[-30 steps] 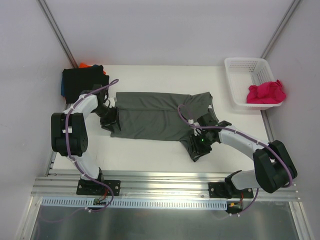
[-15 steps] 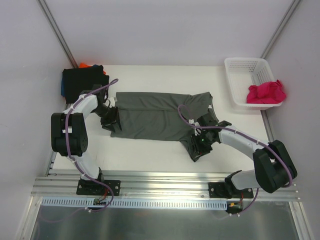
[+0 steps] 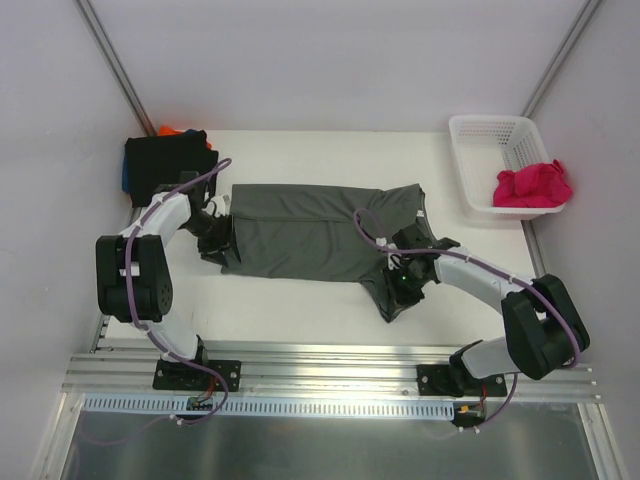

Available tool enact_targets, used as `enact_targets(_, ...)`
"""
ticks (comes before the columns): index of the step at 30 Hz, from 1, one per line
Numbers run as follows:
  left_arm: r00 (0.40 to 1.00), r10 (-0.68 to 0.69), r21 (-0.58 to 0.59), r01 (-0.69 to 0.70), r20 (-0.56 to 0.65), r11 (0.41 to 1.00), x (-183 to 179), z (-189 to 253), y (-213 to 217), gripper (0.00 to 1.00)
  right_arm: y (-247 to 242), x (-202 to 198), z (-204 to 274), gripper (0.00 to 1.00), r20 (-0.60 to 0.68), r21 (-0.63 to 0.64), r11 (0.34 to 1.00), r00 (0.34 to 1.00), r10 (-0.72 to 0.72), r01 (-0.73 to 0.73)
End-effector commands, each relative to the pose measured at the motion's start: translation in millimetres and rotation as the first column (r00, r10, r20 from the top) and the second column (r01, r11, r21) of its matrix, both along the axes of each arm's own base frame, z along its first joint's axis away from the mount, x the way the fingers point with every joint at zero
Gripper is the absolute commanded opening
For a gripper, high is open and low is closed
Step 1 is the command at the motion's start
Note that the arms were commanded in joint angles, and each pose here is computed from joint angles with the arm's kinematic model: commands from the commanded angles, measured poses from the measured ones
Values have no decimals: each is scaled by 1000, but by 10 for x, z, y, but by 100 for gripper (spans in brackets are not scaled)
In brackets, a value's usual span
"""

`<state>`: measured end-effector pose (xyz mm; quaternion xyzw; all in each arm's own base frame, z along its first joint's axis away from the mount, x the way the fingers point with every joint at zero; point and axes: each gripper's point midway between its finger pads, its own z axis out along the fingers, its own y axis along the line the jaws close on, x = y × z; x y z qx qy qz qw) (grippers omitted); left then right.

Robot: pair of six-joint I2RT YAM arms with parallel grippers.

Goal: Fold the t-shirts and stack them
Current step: Fold the tshirt

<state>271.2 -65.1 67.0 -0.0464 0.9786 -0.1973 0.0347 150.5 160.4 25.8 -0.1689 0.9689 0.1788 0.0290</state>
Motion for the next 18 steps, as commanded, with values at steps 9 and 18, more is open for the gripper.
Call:
enact_targets(9, 999, 27, -7, -27, -21, 1000, -152, 44, 63, 42, 26, 243, 252, 0, 116, -5, 1000, 993, 28, -27)
enact_targets(18, 993, 93, 10, -93, -68, 996, -52, -75, 243, 38, 33, 296, 269, 1, 135, 4, 1000, 991, 20, -21)
